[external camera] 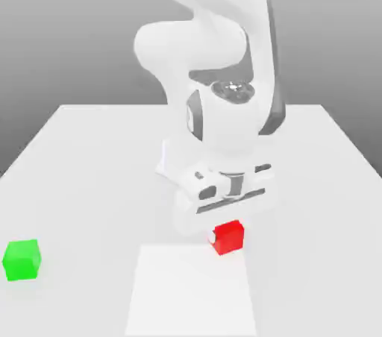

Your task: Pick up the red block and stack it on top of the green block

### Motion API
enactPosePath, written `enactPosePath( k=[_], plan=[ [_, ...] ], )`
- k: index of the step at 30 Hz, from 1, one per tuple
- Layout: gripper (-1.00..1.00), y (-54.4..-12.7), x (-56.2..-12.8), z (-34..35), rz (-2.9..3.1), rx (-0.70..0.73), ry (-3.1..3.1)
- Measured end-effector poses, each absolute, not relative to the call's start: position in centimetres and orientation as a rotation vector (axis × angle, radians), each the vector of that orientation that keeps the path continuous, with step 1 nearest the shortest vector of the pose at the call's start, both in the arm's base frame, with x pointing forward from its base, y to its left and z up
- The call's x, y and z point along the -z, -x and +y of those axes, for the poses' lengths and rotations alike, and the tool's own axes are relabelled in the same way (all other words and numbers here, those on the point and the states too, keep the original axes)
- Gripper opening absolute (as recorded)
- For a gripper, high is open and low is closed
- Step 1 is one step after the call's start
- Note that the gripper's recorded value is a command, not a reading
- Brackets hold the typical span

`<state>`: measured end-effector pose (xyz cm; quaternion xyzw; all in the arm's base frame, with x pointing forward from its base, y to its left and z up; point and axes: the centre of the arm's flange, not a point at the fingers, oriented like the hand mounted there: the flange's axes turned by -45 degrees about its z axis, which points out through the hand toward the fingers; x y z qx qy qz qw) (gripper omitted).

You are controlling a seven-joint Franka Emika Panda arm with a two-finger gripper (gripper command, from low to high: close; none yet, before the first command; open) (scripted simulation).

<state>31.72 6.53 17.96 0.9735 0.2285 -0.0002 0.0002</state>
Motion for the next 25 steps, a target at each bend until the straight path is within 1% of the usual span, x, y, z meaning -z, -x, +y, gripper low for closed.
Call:
enactPosePath(
  k=[3,6,8,11,13,16,18,21,22,25],
  plan=[
    [-1.00,-31.6,-20.2,6.5,0.717,0.001,-3.058],
    [-1.00,-34.6,-21.4,1.9,0.495,0.003,-3.114],
    [-1.00,-36.6,-21.9,-3.6,0.261,0.003,-3.149],
    [-1.00,-37.9,-22.7,-13.4,-0.112,0.002,-3.161],
    [-1.00,-37.7,-23.3,-19.5,-0.318,0.000,-3.145],
    [-1.00,-35.5,-24.3,-28.9,-0.622,-0.001,-3.087],
    [-1.00,-35.4,-23.2,-30.6,-0.662,-0.002,-3.074],
    [-1.00,-35.4,-19.7,-31.1,-0.672,-0.001,-3.070],
    [1.00,-35.3,-18.7,-31.1,-0.673,0.000,-3.070],
    [1.00,-35.3,-18.7,-31.1,-0.673,0.000,-3.070]
  ],
)
